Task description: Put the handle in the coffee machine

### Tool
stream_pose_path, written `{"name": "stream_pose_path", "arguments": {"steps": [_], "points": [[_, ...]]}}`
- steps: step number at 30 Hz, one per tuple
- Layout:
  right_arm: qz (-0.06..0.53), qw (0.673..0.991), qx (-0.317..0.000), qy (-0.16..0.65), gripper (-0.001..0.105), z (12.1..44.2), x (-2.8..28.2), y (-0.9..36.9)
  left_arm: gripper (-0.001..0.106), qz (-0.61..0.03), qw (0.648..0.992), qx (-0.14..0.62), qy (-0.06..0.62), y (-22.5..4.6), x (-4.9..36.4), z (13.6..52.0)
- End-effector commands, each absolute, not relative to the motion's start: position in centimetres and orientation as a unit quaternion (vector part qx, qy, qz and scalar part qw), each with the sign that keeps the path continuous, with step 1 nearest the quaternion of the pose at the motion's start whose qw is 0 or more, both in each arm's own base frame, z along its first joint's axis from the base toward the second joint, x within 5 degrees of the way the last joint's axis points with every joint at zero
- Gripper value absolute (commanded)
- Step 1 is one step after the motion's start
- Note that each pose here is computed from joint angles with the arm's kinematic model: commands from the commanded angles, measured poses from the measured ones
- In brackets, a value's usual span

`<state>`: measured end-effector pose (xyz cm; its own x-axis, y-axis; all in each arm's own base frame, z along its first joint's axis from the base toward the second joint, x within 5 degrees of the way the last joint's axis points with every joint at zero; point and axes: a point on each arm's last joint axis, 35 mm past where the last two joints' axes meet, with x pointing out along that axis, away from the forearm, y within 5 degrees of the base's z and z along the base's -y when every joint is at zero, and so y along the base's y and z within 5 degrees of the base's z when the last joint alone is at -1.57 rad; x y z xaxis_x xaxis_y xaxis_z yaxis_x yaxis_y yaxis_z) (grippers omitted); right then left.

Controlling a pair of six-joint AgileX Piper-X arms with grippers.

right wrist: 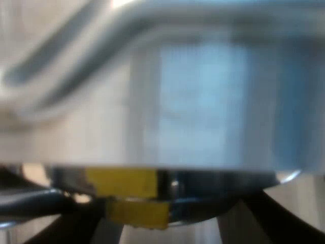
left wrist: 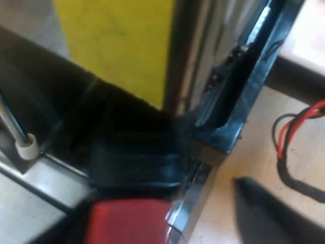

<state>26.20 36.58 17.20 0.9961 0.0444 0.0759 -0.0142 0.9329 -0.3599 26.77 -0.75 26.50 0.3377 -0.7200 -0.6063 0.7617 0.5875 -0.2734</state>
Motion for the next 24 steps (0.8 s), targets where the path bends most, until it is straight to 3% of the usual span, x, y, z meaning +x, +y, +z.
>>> {"name": "stream_pose_path", "arguments": {"steps": [1,16,19,24], "points": [[0.002,0.989,-0.114,-0.092,0.044,21.7,25.9,36.3,0.063,-0.472,0.823,0.028,0.316,-0.9,27.0,27.9],[0.001,0.989,-0.114,-0.093,0.044,21.8,25.9,36.3,0.063,-0.466,0.83,0.037,0.305,-0.6,26.1,29.0],[0.001,0.989,-0.114,-0.093,0.044,21.8,25.9,36.3,0.063,-0.436,0.853,0.042,0.283,1.1,25.2,30.4],[0.001,0.989,-0.114,-0.093,0.044,21.8,25.9,36.3,0.063,-0.427,0.863,0.029,0.268,2.1,24.5,31.1]]}}
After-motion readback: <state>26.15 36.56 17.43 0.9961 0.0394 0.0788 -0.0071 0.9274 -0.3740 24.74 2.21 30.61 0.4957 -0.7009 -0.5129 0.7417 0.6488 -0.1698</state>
